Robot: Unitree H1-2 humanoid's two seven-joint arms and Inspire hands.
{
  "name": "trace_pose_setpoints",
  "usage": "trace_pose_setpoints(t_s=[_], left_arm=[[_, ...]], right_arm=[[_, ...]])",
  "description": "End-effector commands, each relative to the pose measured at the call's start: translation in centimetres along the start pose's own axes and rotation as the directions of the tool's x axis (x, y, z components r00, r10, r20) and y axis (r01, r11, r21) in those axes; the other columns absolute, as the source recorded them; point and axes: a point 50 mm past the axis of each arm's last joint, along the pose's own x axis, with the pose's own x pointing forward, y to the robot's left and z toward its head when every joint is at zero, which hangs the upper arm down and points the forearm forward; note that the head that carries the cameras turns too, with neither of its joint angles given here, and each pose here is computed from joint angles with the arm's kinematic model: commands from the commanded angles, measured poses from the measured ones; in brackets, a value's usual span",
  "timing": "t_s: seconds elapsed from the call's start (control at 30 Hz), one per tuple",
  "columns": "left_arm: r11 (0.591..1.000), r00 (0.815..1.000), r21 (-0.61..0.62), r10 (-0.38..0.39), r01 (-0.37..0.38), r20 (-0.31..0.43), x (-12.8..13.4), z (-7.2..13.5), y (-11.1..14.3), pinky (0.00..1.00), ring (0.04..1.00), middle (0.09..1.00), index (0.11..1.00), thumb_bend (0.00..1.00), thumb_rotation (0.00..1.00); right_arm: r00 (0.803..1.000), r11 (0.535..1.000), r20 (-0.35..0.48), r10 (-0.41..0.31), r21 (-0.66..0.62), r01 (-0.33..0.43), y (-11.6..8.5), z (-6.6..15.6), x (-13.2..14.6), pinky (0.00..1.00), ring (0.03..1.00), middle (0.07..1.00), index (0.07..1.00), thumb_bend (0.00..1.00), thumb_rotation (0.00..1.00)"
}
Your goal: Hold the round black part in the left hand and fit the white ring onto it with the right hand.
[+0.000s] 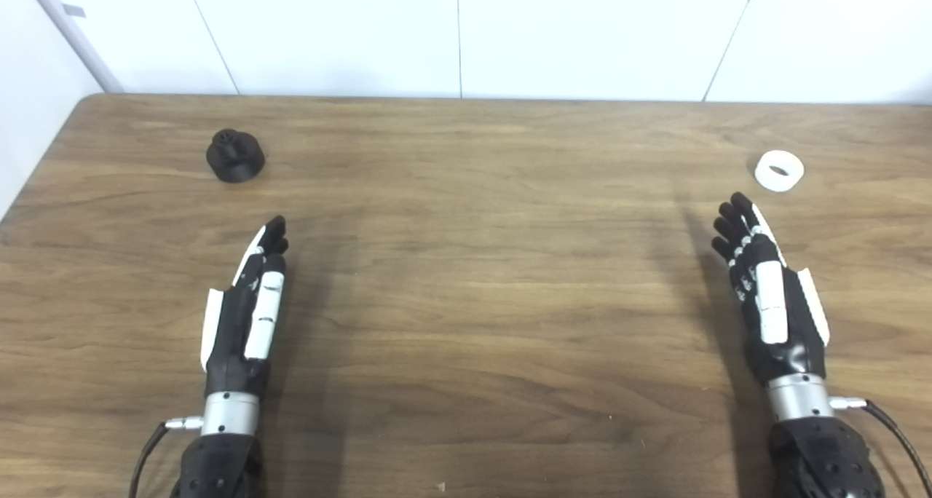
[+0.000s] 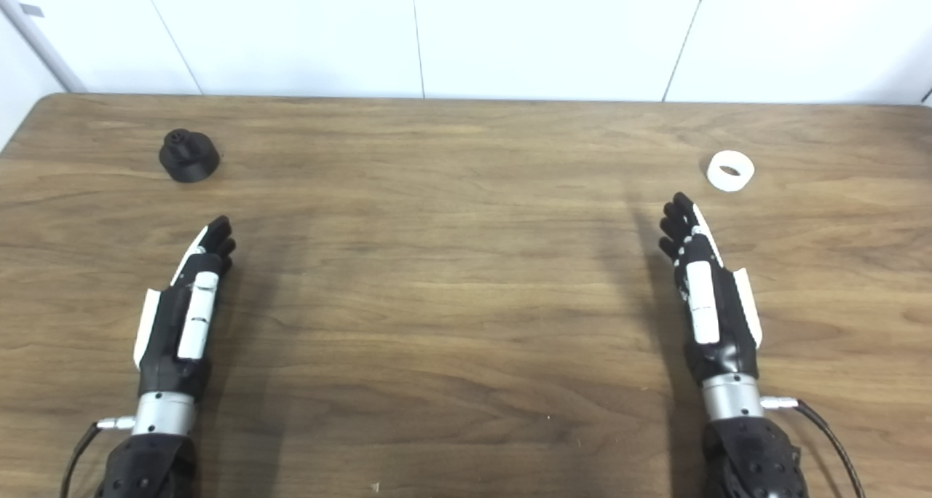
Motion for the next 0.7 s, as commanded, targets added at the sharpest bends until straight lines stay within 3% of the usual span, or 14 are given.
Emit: trace_pose_setpoints(t_s=[0.0, 0.67], left_arm=[[1.0, 1.0, -0.002, 0.01, -0.01, -0.01, -1.8, -0.7, -0.7, 0.97, 0.952, 0.955, 0.936, 0.52, 0.86], [1.0, 1.0, 0.015, 0.015, -0.014, -0.012, -2.0, -1.6, -3.2, 0.99, 0.967, 0.962, 0.937, 0.49, 0.9]], right_arm=[[0.998, 1.0, -0.064, -0.012, -0.002, 0.012, -1.0, -2.4, -1.9, 0.94, 0.937, 0.948, 0.955, 0.51, 1.0], [0.996, 1.0, -0.089, 0.003, 0.024, -0.001, -3.0, -4.2, -1.7, 1.0, 0.971, 0.974, 0.98, 0.49, 1.0]])
